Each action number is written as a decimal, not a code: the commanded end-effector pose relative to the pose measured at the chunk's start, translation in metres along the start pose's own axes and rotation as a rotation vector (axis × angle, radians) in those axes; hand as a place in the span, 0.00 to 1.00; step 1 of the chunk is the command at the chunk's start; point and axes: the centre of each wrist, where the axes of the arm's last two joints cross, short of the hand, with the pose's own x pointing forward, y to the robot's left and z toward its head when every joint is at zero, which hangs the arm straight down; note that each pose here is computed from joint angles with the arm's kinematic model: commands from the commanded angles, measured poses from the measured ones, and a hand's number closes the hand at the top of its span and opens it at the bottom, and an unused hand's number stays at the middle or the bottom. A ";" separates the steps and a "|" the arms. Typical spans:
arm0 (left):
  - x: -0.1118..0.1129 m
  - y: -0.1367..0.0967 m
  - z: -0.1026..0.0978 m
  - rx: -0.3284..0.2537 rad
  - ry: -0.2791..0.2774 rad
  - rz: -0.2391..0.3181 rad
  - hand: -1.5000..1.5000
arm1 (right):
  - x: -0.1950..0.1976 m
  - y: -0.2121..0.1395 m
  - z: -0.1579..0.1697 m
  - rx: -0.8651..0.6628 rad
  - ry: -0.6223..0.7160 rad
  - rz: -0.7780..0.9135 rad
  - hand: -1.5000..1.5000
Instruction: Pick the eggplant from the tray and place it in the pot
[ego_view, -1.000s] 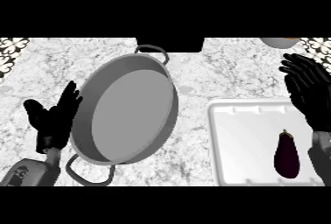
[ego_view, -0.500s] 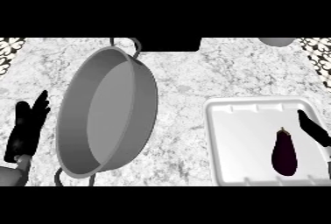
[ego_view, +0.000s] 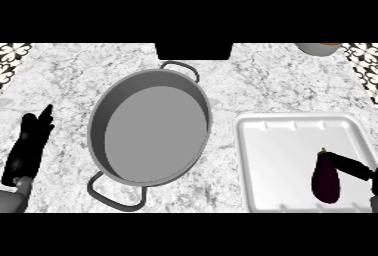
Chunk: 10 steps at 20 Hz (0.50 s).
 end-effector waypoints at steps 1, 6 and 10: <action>0.002 -0.003 0.000 -0.016 -0.004 -0.014 0.50 | 0.019 -0.014 -0.010 0.066 0.114 0.183 0.00; 0.008 -0.003 0.001 -0.014 -0.002 -0.016 0.50 | 0.058 -0.026 0.005 0.273 0.238 0.369 0.00; 0.003 -0.002 -0.001 -0.012 0.010 -0.018 0.50 | 0.094 -0.034 0.022 0.454 0.318 0.409 0.00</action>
